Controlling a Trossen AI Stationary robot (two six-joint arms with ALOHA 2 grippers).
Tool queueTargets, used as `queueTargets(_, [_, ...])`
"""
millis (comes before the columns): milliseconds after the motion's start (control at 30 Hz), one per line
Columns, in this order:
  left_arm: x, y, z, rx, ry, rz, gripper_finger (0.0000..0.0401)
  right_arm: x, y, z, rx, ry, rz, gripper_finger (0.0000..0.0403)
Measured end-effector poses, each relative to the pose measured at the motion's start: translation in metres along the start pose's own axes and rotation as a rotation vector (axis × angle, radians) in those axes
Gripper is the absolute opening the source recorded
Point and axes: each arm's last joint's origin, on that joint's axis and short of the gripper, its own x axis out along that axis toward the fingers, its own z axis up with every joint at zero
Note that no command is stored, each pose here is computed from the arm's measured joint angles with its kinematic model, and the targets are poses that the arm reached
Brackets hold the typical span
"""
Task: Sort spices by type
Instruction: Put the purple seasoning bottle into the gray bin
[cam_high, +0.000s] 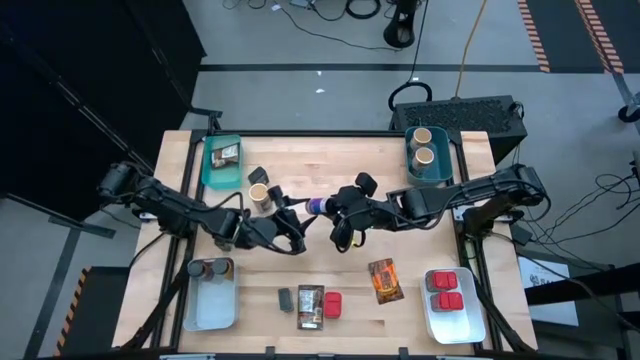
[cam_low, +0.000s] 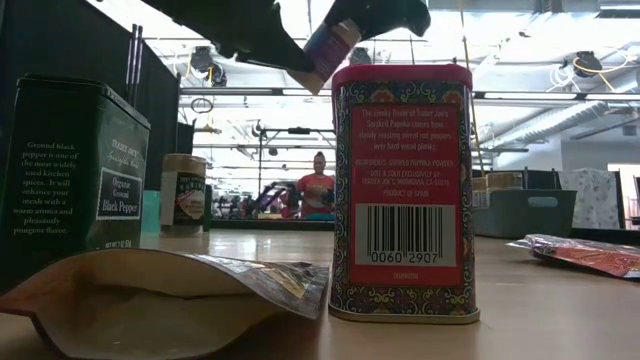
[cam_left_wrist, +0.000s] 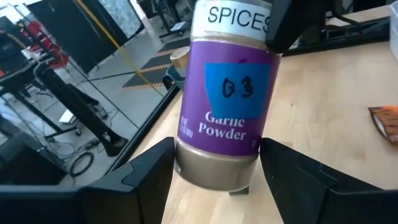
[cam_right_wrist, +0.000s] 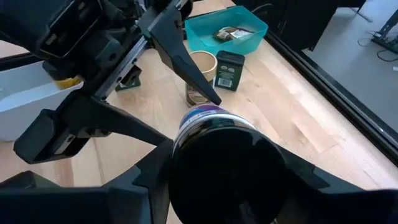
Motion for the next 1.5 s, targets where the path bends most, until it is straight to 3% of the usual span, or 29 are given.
queueTargets(467, [0.007, 0.006, 0.0, -0.072, -0.01, -0.066, 0.0237, 0.0, 0.001, 0.003, 0.005, -0.025, 0.012, 0.0185])
queueTargets(833, [0.008, 0.008, 0.005, -0.101, -0.045, -0.04, 0.0289, 0.005, 0.005, 0.003, 0.009, -0.039, 0.027, 0.0185])
queueTargets(1000, [0.008, 0.007, 0.002, -0.08, -0.025, -0.049, 0.0278, 0.006, 0.006, 0.003, -0.008, -0.044, 0.03, 0.0185])
queueTargets(1133, [0.008, 0.007, 0.002, -0.071, -0.024, -0.054, 0.0239, 0.006, 0.006, 0.004, -0.033, -0.055, 0.034, 0.0185])
queueTargets(1300, [0.008, 0.007, 0.002, -0.072, -0.024, -0.055, 0.0181, 0.004, 0.009, 0.004, -0.078, -0.065, 0.033, 0.0258])
queueTargets(1400, [0.008, 0.007, 0.002, -0.072, -0.023, -0.054, 0.0172, -0.003, 0.007, 0.007, -0.083, -0.082, 0.041, 0.0297])
queueTargets(1500, [0.008, 0.007, 0.002, -0.072, -0.025, -0.055, 0.0171, -0.019, 0.004, 0.014, -0.081, -0.119, 0.055, 0.0311])
